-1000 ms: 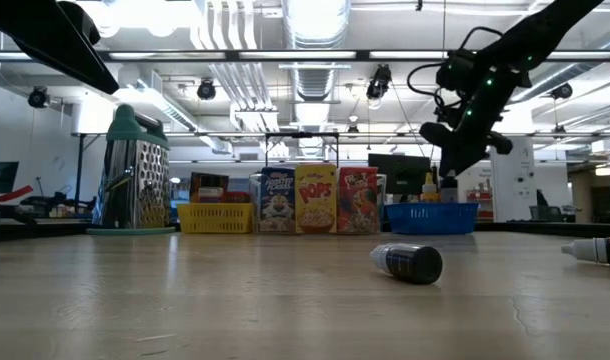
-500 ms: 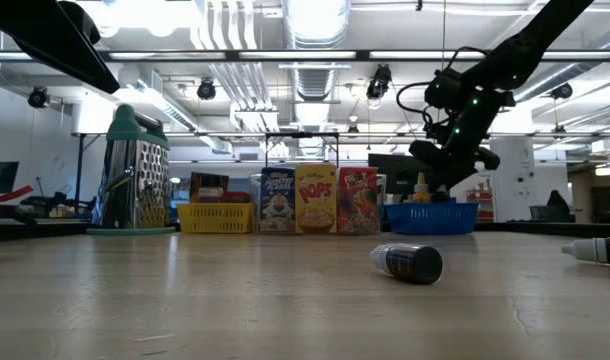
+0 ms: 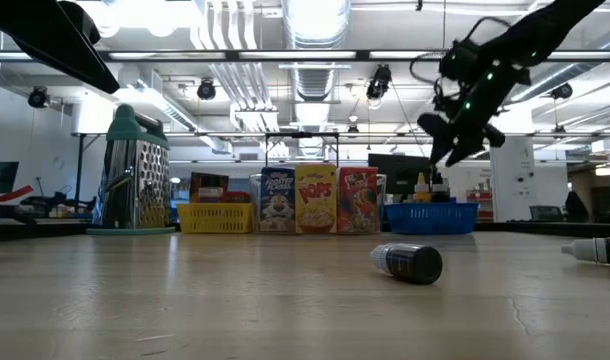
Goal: Pick & Place Kitchen Items
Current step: Put the purple bottle into the blue bin
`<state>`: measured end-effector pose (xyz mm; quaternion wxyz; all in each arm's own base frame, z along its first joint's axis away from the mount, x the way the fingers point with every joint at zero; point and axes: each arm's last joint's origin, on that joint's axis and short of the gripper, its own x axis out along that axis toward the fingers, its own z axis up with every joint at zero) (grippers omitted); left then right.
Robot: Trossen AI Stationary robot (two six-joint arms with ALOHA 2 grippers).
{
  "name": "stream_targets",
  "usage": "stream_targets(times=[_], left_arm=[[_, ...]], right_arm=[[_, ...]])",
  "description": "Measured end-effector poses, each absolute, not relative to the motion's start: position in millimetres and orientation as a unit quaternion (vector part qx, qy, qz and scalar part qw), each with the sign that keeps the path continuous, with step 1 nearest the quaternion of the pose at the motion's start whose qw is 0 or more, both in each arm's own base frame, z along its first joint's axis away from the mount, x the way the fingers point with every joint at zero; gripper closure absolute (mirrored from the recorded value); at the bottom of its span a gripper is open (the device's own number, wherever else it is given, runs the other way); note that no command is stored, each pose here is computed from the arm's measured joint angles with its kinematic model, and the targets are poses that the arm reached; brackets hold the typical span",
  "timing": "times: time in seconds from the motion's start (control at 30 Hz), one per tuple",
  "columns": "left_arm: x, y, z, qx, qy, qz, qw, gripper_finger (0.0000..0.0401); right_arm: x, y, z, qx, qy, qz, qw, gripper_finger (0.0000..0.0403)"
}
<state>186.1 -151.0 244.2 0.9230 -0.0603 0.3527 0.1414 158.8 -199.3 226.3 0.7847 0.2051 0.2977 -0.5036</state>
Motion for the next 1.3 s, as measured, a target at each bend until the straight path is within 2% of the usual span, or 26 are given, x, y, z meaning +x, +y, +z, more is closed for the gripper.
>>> stream_targets(times=[0.27, 0.53, 0.73, 1.03, 1.3], left_arm=[[186.1, -151.0, 244.2, -0.060, 0.353, 0.141, 0.923, 0.0206], [186.1, -151.0, 244.2, -0.060, 0.353, 0.141, 0.923, 0.0206], [186.2, -151.0, 244.1, -0.061, 0.354, 0.140, 0.922, 0.0206], [186.2, -151.0, 244.1, -0.061, 0.354, 0.140, 0.923, 0.0206], [186.1, -151.0, 244.1, -0.061, 0.354, 0.141, 0.923, 0.0206]], right_arm=[[145.1, -162.5, 275.0, 0.185, 0.227, -0.428, 0.855, 0.0221], [141.8, -104.7, 289.5, 0.174, 0.273, -0.336, 0.885, 0.0254], [150.8, -63.6, 278.9, 0.190, 0.351, -0.255, 0.881, 0.0272], [176.9, -2.7, 264.9, 0.212, 0.412, -0.146, 0.874, 0.0289], [199.2, 43.6, 234.9, 0.223, 0.484, -0.139, 0.835, 0.0294]])
